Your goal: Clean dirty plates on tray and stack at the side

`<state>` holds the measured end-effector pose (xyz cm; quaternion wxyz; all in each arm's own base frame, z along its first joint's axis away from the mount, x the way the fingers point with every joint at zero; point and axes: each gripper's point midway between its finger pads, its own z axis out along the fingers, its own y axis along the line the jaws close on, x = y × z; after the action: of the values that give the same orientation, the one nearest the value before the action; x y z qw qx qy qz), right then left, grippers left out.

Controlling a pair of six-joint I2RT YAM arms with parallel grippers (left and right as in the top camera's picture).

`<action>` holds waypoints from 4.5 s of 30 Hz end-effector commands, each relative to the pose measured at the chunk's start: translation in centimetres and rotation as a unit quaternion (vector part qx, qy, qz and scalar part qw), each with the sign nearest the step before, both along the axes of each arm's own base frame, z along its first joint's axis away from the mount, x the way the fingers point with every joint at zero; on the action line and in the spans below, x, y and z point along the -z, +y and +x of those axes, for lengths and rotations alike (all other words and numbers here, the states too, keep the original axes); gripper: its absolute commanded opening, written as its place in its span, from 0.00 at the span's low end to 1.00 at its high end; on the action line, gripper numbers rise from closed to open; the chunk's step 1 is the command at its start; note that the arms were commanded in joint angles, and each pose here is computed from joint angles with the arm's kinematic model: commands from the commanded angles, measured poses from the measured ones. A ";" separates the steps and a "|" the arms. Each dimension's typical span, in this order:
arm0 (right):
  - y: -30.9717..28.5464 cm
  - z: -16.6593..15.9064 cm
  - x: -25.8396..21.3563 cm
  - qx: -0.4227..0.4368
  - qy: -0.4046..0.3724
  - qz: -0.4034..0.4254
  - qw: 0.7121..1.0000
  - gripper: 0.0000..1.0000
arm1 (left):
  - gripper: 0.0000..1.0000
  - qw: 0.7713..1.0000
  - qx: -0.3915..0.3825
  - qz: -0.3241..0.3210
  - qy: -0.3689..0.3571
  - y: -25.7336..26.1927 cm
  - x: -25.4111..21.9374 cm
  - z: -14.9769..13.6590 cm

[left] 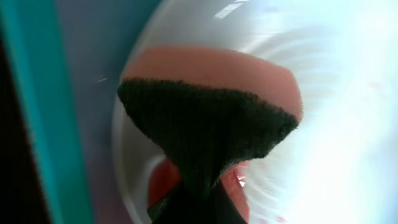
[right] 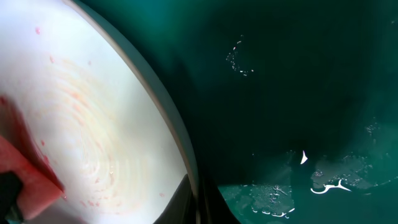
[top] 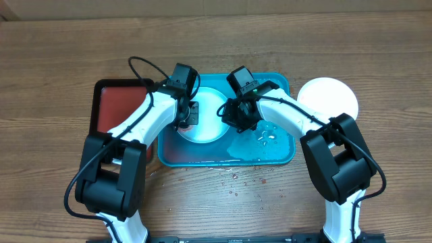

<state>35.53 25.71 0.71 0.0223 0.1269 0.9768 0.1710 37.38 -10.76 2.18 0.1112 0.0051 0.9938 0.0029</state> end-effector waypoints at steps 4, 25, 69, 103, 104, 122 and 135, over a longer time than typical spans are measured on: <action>-0.4 -1.2 1.5 -0.002 0.019 -0.017 1.000 0.04 | 0.04 0.990 -0.093 0.096 -0.050 4.2 -0.1 1.2; -0.4 -1.2 1.5 -0.003 0.019 -0.017 1.000 0.04 | 0.04 0.959 0.245 -0.143 0.017 -6.1 0.2 -2.4; -0.4 -1.2 1.5 -0.004 0.018 -0.017 1.000 0.04 | 0.04 0.970 0.228 -0.057 -0.069 -3.9 -0.3 2.4; -0.3 -1.1 1.4 -0.004 0.015 -0.015 1.000 0.04 | 0.04 0.946 0.298 -0.121 0.021 -5.5 -0.7 -2.2; -0.3 -1.1 1.4 -0.004 0.015 -0.015 1.000 0.04 | 0.04 0.940 0.309 -0.141 0.030 -6.0 -0.8 -2.9; -0.3 -1.1 1.4 -0.008 0.013 -0.015 1.000 0.04 | 0.04 0.993 0.037 0.026 -0.109 0.2 -1.8 5.5; -0.2 -1.0 1.4 -0.010 0.012 -0.012 1.000 0.04 | 0.04 0.993 0.065 0.020 0.102 1.1 0.5 -4.3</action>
<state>34.99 26.49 0.72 0.0166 0.1078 0.9774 0.1810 34.79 -8.73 1.43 0.0413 0.0662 0.9957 0.0500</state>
